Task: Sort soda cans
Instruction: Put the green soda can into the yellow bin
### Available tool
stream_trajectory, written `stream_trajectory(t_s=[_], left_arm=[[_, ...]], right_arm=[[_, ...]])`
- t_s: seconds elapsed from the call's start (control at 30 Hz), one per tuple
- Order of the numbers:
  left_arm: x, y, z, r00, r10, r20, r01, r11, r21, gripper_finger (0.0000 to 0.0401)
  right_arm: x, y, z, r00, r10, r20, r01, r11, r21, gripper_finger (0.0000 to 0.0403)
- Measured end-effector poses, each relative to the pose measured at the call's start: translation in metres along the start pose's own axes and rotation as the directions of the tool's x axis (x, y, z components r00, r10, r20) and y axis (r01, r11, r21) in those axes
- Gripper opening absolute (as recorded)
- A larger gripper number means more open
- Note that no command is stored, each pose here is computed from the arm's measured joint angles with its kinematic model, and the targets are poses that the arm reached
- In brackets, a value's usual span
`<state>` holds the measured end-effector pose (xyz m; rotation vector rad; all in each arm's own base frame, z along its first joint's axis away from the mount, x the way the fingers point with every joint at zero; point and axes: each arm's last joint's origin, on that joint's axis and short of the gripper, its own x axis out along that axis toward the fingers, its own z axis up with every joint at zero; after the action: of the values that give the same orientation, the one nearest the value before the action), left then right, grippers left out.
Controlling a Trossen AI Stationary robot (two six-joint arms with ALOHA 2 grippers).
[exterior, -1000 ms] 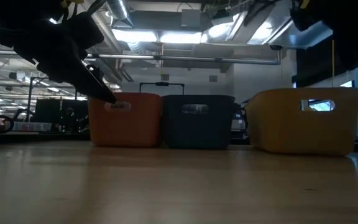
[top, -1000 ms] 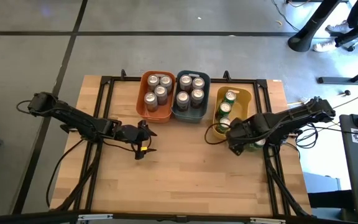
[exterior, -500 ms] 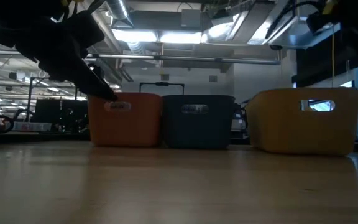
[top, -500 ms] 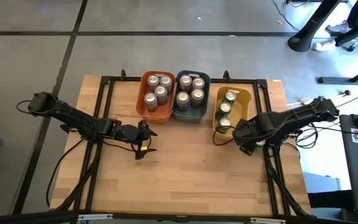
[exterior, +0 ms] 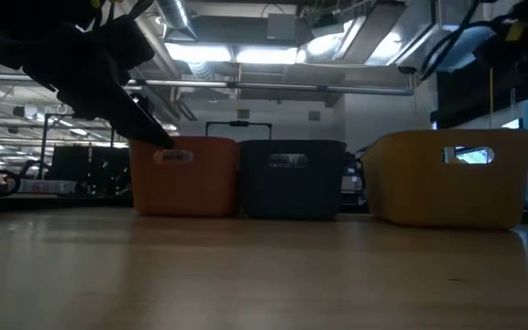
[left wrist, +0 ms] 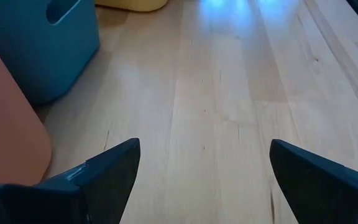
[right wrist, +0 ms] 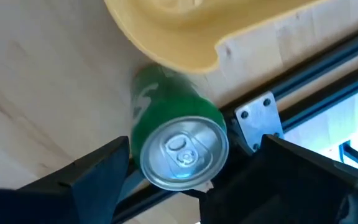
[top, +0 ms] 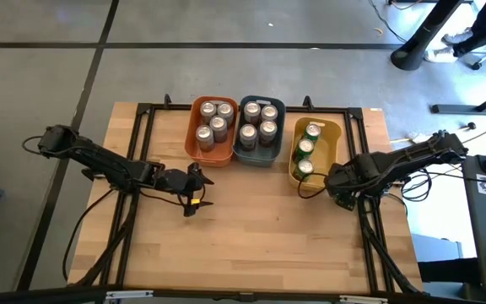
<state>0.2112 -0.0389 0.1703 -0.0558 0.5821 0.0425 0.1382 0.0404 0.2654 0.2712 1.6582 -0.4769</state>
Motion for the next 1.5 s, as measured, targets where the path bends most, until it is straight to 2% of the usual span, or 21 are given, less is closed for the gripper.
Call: stream_trajectory(t_s=[0.23,0.5,0.6,0.8,0.93,1.3,1.5], left_arm=[[0.000,0.000,0.000,1.000,0.000,0.002,0.000,1.000,-0.003,0.0347],[0.000,0.000,0.000,1.000,-0.001,0.003,0.001,1.000,0.006,0.0347],[0.000,0.000,0.000,1.000,0.000,0.003,0.000,1.000,0.005,0.0347],[0.000,0.000,0.000,1.000,0.000,0.003,0.000,1.000,0.006,0.0347],[0.000,0.000,0.000,1.000,0.000,0.003,0.000,1.000,0.005,0.0347],[0.000,0.000,0.000,1.000,-0.001,0.003,0.000,1.000,0.008,0.0347],[0.000,0.000,0.000,1.000,0.000,0.003,0.000,1.000,0.008,0.0347]], right_arm=[[0.021,-0.002,-0.005,0.997,-0.027,-0.075,0.025,0.999,-0.020,0.0360],[0.033,0.004,-0.001,0.997,0.039,-0.074,-0.039,0.999,-0.008,0.0354],[0.034,0.004,-0.002,0.996,0.035,-0.083,-0.034,0.999,0.014,0.0338],[0.033,0.003,-0.003,0.993,0.044,-0.113,-0.039,0.998,0.046,0.0277],[0.032,0.004,-0.004,0.991,0.056,-0.122,-0.048,0.996,0.074,0.0272],[-0.006,0.009,0.002,0.977,0.204,-0.061,-0.190,0.964,0.187,0.0272],[-0.038,0.011,0.001,0.928,0.366,-0.064,-0.336,0.901,0.273,0.0274]])
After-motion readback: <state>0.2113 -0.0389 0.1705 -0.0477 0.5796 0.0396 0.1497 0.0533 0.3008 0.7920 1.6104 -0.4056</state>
